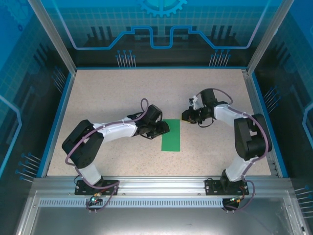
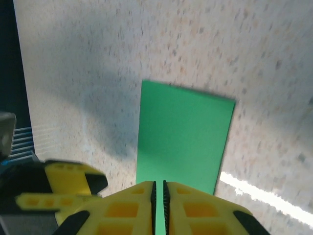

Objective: Fold a paper plane with a square sheet of paper (pick it up from the middle)
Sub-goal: Fold the square sheet of paper in half at the center of the table, then fold the triangle a second time at the center of the table.

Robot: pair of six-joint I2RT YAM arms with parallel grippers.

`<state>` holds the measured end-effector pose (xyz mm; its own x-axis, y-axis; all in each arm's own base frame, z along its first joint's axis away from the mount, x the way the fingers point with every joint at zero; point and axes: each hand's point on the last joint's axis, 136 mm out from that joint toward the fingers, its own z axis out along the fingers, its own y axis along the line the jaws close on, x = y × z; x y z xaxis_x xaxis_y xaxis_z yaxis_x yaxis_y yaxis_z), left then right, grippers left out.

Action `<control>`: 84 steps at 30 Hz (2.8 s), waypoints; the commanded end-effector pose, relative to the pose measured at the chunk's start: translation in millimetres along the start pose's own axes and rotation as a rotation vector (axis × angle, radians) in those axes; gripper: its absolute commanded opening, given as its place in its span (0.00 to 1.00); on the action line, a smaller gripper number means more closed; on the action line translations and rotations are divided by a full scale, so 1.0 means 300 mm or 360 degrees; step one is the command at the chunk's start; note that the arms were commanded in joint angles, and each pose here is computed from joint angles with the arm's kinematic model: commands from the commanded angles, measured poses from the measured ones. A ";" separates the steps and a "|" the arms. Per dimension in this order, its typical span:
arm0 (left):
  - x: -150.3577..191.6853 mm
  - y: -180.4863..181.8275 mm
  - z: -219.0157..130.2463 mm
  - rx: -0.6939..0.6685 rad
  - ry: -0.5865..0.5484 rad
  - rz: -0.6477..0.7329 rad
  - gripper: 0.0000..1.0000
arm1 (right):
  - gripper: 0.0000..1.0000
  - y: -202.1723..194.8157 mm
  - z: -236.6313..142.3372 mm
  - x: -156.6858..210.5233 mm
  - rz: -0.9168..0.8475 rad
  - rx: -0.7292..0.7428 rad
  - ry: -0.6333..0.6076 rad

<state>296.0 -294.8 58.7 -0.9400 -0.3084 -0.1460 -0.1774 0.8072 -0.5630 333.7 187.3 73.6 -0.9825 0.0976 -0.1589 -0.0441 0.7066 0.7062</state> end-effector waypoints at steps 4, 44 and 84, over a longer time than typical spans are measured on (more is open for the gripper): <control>-0.014 0.022 0.013 0.0130 0.0056 -0.0101 0.54 | 0.20 -0.021 0.050 0.165 0.0043 0.0048 0.0150; -0.010 0.018 0.084 0.0176 0.0196 -0.0130 0.59 | 0.25 -0.123 0.112 0.272 0.0125 0.0138 0.0258; 0.014 -0.009 0.107 0.0161 0.0244 -0.0077 0.57 | 0.17 -0.160 0.121 0.278 0.0168 0.0129 0.0233</control>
<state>304.8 -308.7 36.0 -0.9566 -0.2914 -0.0092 -0.2160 0.7297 -0.6487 271.6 196.4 11.7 -0.9975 0.0664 -0.0248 0.0313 0.7271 0.6859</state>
